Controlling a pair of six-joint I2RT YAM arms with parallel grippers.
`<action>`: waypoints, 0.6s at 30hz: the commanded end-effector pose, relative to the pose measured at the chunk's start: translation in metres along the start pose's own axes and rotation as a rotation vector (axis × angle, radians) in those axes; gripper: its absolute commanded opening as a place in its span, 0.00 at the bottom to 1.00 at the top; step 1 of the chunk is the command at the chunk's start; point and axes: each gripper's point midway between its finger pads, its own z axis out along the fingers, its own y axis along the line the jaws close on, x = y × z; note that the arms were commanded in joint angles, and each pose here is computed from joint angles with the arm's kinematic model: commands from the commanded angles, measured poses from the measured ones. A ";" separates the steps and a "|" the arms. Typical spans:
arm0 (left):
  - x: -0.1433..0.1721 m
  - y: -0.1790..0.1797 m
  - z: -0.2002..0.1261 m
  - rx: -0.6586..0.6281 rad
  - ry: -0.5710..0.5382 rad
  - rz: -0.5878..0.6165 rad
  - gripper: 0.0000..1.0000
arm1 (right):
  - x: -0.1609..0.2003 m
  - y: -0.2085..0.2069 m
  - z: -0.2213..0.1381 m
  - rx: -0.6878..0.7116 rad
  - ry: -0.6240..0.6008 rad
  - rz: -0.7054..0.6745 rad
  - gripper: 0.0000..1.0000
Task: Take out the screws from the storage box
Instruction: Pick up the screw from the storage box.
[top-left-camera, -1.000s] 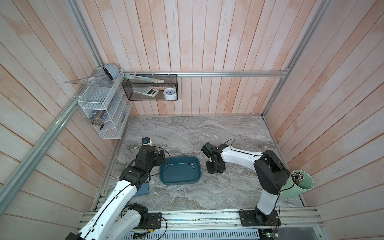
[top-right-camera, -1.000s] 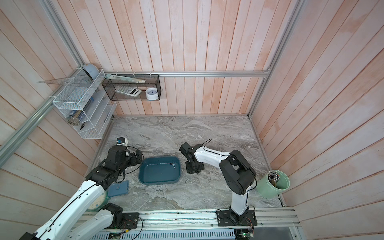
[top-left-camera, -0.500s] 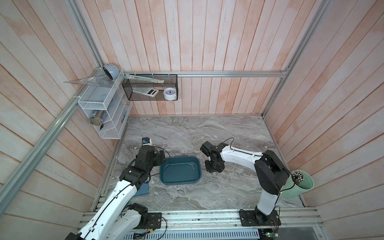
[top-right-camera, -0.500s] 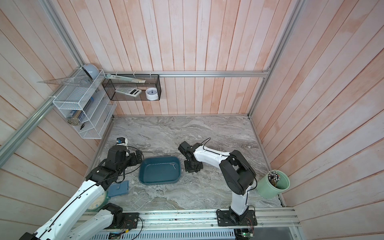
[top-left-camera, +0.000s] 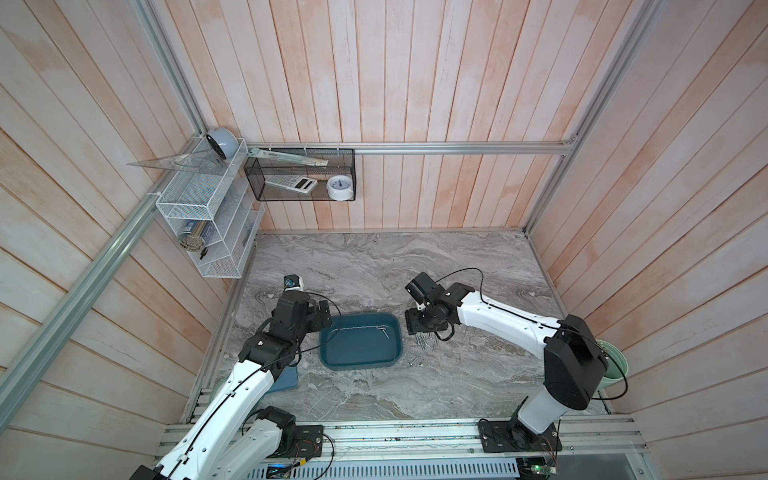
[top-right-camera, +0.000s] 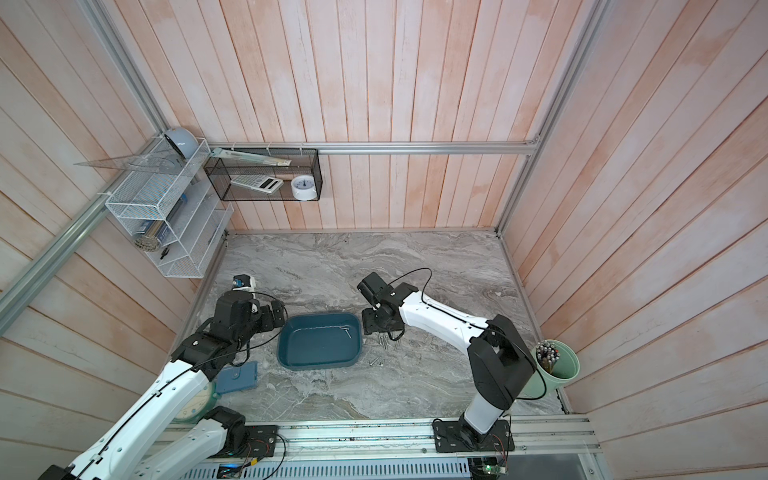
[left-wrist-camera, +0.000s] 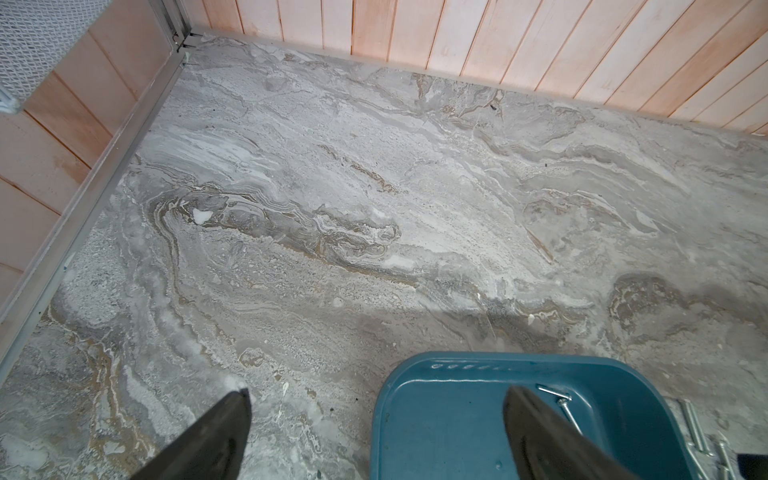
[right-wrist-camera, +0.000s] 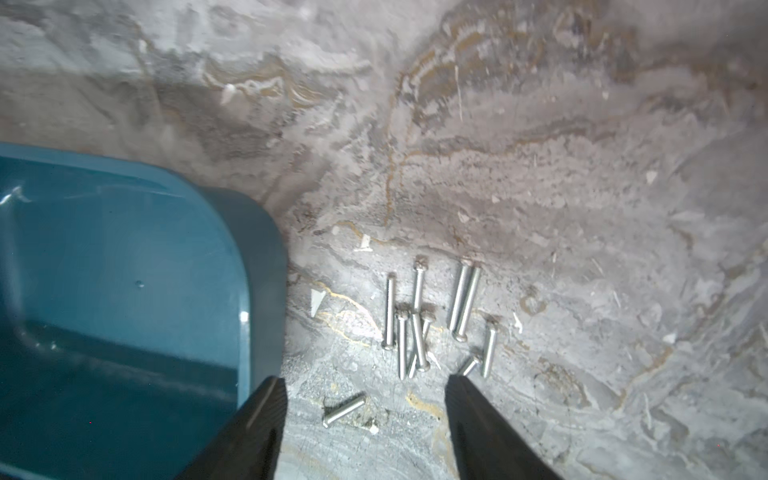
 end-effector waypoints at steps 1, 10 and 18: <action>-0.011 0.002 -0.006 -0.006 -0.035 -0.012 1.00 | -0.020 0.028 -0.012 -0.069 -0.079 -0.040 0.66; -0.012 0.003 -0.008 -0.010 -0.048 -0.016 1.00 | -0.020 0.072 0.001 0.018 -0.056 -0.199 0.45; -0.012 0.003 -0.008 -0.011 -0.047 -0.015 1.00 | -0.001 0.078 0.035 0.068 0.103 -0.230 0.37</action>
